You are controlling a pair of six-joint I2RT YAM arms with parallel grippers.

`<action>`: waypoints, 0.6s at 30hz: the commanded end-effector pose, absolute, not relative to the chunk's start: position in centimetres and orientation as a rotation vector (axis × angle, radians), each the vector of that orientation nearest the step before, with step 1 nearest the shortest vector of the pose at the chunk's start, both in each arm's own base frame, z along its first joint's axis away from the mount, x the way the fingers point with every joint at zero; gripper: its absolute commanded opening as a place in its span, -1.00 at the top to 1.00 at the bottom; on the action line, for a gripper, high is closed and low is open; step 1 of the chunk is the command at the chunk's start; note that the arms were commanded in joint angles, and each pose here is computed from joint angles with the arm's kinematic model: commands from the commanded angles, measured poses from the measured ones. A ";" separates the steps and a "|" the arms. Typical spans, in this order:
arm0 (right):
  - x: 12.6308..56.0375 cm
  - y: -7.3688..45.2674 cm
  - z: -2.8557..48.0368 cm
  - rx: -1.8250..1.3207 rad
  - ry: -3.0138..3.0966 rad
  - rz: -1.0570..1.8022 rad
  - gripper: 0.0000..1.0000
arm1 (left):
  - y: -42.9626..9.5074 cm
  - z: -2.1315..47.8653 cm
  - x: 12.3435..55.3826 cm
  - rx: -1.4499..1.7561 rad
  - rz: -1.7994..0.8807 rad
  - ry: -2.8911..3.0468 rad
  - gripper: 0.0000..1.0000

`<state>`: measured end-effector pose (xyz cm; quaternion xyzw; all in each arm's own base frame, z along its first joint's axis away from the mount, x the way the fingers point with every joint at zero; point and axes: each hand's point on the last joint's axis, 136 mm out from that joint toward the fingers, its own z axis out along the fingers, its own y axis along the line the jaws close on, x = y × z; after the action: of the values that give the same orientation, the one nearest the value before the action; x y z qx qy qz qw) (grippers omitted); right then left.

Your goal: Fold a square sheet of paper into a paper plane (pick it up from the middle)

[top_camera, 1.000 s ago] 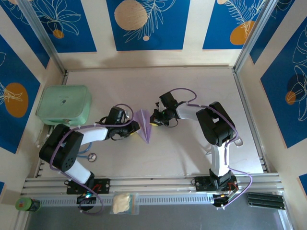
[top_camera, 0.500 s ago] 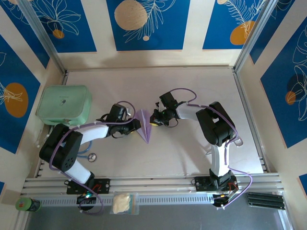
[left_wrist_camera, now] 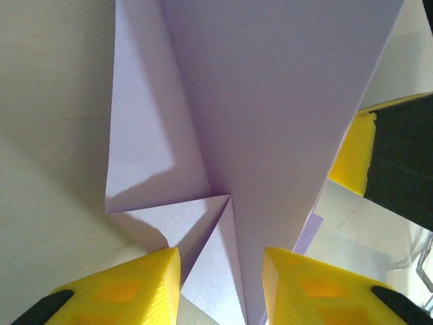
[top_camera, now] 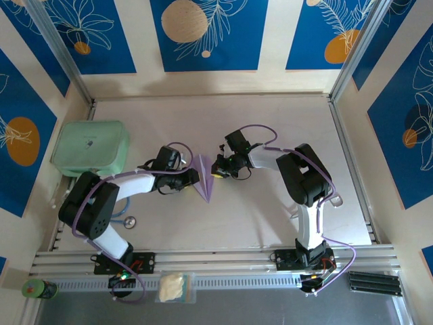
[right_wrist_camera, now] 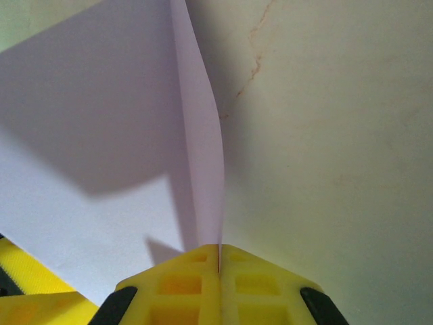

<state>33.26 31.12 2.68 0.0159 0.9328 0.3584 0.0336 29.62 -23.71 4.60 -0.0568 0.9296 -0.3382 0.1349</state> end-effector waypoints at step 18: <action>33.0 32.1 4.6 0.020 2.868 1.140 0.94 | -27.3 5.6 28.5 -0.053 -1.143 2.718 0.33</action>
<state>33.04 31.30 2.77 0.0139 0.9334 0.3573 0.0298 28.26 -26.20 5.06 -0.0266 0.9209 -0.3769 0.0959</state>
